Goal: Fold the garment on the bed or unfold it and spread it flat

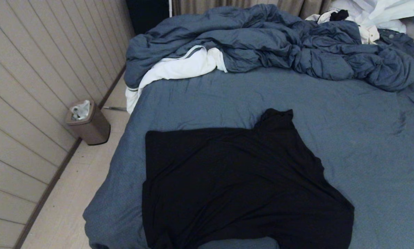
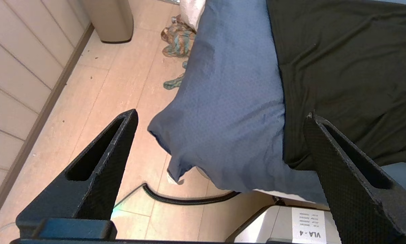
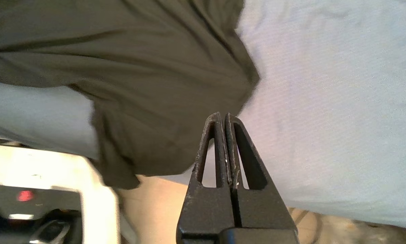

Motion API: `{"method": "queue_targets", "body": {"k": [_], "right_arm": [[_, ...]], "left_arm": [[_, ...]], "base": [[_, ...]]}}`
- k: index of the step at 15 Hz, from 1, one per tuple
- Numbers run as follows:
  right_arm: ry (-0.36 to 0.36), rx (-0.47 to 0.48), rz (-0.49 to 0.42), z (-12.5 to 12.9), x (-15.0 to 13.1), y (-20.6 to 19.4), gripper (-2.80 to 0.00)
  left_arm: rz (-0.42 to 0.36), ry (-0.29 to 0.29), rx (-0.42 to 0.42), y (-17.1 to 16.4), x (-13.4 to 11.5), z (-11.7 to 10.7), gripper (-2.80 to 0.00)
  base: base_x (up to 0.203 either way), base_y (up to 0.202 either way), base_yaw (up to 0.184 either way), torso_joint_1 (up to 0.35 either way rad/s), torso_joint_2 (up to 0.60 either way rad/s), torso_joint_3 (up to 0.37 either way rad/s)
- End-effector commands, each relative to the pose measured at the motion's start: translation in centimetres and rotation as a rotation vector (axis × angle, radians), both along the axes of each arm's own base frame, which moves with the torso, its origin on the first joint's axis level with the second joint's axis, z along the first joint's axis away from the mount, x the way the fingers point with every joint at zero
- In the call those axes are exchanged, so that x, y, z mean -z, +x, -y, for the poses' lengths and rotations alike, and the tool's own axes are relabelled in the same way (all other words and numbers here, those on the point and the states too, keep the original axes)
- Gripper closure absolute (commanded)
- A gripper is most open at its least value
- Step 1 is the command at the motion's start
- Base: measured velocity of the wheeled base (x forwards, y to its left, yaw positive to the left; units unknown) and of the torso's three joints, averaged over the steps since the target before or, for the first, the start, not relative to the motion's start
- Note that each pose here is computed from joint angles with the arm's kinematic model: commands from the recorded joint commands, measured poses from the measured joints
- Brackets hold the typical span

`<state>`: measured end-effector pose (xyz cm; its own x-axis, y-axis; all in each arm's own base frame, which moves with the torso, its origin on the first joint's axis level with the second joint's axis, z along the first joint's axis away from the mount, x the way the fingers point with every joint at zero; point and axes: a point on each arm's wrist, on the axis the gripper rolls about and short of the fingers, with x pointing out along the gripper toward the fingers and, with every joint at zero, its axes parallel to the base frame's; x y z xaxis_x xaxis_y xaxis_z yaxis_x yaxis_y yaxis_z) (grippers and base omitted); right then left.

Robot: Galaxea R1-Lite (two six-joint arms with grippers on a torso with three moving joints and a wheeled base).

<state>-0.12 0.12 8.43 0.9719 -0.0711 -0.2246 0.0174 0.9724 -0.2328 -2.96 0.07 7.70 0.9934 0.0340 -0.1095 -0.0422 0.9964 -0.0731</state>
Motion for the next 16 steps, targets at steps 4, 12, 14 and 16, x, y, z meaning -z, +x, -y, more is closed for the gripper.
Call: {"method": "queue_targets", "body": {"k": [4,12,14,16], "right_arm": [[0.118,0.010,-0.002,0.0,0.2,0.0,0.00],[0.074,-0.132,0.232,0.1,0.7,-2.1,0.00],[0.202,-0.083,0.230,0.1,0.8,-2.1,0.00],[0.213,-0.059,0.229,0.2,0.9,-2.1,0.00]], "left_arm": [[0.005,0.050,0.027,0.2,0.1,0.1,-2.80],[0.016,0.031,0.026,0.2,0.0,0.0,-2.80],[0.033,-0.014,0.008,0.3,0.0,0.0,-2.80],[0.088,-0.012,0.011,0.6,0.1,0.0,-2.80]], "base": [[0.000,0.000,0.000,0.000,0.00,0.000],[0.000,0.000,0.000,0.000,0.00,0.000],[0.000,0.000,0.000,0.000,0.00,0.000],[0.000,0.000,0.000,0.000,0.00,0.000]]}}
